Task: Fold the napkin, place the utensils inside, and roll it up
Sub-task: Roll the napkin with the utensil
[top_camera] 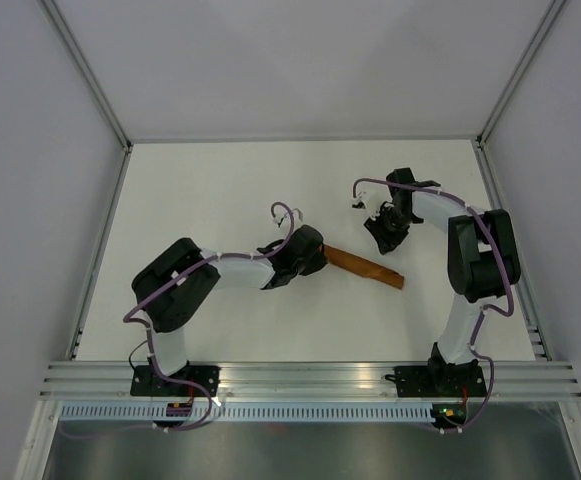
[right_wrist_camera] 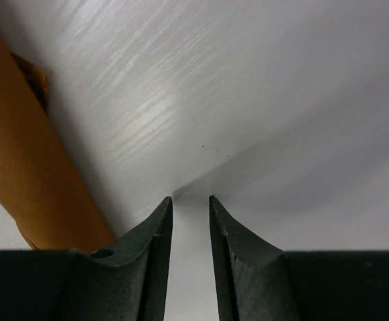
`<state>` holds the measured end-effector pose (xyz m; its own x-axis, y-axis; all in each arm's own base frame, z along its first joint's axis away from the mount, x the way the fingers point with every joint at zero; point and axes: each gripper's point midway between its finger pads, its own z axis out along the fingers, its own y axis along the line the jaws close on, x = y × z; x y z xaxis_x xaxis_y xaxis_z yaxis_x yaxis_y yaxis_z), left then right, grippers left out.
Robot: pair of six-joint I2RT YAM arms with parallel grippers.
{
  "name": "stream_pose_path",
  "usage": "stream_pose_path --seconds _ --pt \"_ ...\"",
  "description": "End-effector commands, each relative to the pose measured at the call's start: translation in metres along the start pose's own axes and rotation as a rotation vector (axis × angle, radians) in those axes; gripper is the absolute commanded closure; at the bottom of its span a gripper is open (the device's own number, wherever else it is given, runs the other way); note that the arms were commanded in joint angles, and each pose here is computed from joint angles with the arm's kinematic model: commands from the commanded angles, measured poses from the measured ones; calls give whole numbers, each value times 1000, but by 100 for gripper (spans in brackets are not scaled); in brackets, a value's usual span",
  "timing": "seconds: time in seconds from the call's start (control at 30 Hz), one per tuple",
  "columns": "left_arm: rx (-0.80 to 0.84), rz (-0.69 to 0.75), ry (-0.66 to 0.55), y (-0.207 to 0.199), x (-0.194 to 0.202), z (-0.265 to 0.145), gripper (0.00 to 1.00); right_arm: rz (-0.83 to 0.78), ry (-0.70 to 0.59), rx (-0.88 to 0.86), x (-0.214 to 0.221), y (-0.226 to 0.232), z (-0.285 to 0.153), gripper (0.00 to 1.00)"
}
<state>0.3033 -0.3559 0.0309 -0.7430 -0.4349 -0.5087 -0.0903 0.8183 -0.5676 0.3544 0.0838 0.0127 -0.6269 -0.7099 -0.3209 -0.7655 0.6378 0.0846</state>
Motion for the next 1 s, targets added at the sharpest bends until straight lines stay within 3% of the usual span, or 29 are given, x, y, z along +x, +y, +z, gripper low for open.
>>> stream_pose_path --seconds 0.0,0.43,0.97 --pt "36 46 9 -21 -16 8 89 1 97 -14 33 15 -2 66" --pt "40 63 58 -40 -30 45 88 5 90 -112 59 55 -8 68" --pt "94 102 107 -67 -44 71 88 21 37 -228 55 84 -12 69"
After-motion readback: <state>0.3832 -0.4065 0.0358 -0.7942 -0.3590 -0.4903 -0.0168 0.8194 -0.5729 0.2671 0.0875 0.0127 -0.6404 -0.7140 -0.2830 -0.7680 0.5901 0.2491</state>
